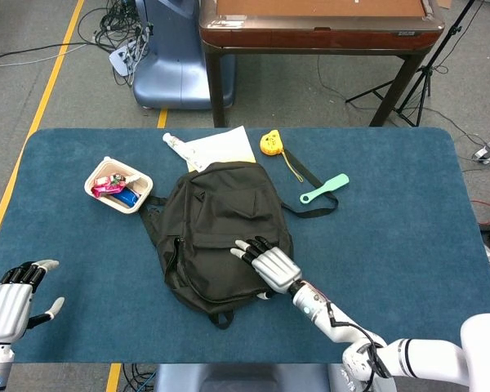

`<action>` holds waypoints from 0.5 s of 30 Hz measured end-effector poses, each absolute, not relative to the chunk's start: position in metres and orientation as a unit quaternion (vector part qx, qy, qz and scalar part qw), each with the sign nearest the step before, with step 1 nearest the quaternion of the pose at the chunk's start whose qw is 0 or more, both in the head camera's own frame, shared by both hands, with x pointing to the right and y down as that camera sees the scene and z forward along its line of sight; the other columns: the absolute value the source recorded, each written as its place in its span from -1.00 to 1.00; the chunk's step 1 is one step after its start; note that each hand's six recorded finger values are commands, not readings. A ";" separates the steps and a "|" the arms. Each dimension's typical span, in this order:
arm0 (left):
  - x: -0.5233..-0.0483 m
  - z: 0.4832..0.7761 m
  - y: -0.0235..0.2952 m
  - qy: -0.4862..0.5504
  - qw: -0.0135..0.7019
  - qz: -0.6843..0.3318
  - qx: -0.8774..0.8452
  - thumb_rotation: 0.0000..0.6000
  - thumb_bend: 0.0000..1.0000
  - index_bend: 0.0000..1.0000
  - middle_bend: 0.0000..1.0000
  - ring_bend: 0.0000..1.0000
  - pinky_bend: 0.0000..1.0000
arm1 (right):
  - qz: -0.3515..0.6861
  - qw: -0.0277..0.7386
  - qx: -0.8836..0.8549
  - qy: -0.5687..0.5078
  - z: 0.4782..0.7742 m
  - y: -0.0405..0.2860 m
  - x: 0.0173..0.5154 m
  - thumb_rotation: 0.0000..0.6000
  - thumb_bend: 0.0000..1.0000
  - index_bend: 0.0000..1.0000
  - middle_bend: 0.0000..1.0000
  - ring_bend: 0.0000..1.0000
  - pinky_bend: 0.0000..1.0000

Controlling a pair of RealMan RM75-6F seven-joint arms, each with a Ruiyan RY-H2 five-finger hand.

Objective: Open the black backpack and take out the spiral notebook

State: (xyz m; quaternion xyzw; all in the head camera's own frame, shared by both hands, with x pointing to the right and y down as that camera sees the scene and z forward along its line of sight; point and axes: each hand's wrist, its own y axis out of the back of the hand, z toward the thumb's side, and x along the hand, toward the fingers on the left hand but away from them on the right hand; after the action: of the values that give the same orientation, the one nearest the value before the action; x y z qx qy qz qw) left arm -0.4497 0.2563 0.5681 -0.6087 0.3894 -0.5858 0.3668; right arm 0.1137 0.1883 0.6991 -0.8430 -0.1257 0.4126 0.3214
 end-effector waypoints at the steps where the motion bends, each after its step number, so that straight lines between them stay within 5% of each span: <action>1: -0.450 0.568 0.256 0.390 0.367 -0.586 -0.609 1.00 -0.56 -0.46 -0.45 -0.57 -0.52 | 0.412 0.321 -0.843 -0.127 0.699 0.187 0.113 1.00 -0.27 -0.62 -0.87 -1.00 -1.00; 8: -0.448 0.569 0.253 0.386 0.365 -0.580 -0.618 1.00 -0.56 -0.46 -0.45 -0.57 -0.52 | 0.412 0.321 -0.845 -0.110 0.703 0.188 0.105 1.00 0.55 0.14 -0.35 -0.83 -0.89; 15: -0.427 0.569 0.229 0.356 0.386 -0.540 -0.658 1.00 -0.56 -0.45 -0.45 -0.56 -0.52 | 0.401 0.304 -0.853 -0.140 0.697 0.173 0.091 1.00 0.83 0.26 -0.01 -0.44 -0.54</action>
State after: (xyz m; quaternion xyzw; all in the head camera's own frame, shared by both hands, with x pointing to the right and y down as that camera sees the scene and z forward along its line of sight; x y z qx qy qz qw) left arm -0.4269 0.2295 0.5689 -0.6578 0.3560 -0.5398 0.3863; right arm 0.0909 0.1731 0.6968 -0.8527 -0.1396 0.4010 0.3044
